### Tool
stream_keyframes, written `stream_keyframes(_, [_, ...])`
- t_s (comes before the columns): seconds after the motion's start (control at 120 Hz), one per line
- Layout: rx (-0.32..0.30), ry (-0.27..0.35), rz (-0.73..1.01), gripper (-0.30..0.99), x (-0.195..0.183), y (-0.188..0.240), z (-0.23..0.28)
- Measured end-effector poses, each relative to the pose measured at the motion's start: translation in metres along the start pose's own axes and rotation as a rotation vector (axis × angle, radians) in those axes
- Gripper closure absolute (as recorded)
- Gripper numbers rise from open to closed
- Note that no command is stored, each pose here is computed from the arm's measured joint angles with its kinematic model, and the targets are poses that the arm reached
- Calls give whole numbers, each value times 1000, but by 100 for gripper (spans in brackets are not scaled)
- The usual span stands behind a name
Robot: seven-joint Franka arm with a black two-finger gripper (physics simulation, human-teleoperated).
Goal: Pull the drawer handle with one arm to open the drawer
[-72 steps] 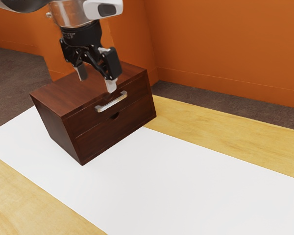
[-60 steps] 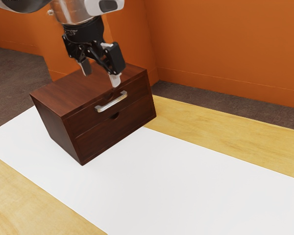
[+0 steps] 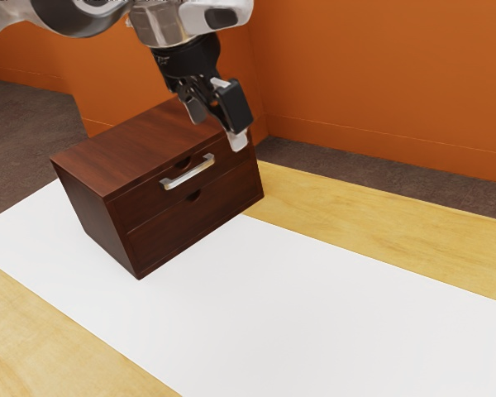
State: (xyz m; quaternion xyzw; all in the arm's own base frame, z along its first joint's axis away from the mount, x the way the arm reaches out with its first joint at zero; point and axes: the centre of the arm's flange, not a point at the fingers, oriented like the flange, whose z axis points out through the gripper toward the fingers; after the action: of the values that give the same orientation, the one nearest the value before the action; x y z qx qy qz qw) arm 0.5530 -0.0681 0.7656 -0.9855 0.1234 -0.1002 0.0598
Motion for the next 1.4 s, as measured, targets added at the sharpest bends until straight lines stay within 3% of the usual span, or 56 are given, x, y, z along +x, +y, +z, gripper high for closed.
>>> stream_keyframes(0.175, [4,-118,97,0,-19,-45,53])
stream_keyframes(0.292, [0,-150,185,0,-37,-66,90])
stream_keyframes(0.6, [39,-84,247,0,-27,-111,117])
stream_keyframes(0.767, [62,-92,251,0,-19,-107,131])
stream_keyframes(0.967, [94,-107,173,0,-21,-141,153])
stream_keyframes(1.108, [98,-108,159,0,-18,-142,171])
stream_keyframes(1.4, [118,-89,102,0,-22,-161,169])
